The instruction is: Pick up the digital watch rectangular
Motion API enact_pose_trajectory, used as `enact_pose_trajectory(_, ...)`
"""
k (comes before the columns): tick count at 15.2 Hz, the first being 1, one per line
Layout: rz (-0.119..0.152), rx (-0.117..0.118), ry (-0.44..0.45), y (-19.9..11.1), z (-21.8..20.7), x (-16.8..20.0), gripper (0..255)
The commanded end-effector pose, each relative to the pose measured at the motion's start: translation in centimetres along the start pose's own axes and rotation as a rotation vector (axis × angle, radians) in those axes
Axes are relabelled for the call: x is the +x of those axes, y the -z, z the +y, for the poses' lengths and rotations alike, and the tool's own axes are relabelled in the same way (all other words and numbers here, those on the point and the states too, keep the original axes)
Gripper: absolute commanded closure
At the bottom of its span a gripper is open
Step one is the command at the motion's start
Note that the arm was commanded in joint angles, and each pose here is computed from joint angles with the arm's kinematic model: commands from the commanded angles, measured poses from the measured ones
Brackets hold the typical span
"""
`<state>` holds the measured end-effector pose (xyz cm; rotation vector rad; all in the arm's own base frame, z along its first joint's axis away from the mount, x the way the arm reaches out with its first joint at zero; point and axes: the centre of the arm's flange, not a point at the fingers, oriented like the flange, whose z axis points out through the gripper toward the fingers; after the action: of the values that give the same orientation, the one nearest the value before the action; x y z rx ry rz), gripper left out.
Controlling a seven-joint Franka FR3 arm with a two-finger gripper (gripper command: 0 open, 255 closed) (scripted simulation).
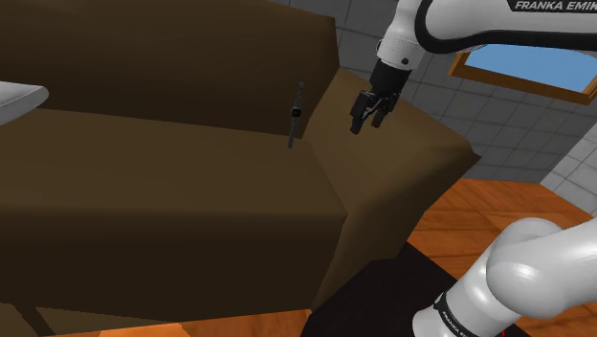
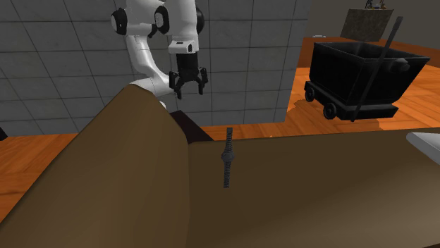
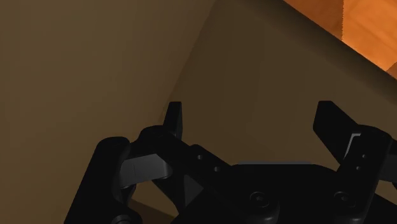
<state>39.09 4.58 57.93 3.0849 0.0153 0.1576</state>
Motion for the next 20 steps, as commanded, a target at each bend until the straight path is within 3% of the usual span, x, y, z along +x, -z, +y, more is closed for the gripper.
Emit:
enact_pose_trajectory(1,0.029,-0.005,-0.032,0.0,-0.1,2.1,0)
enact_pose_trajectory(20,0.286,-0.056,-0.329,1.6,1.7,23.0,0)
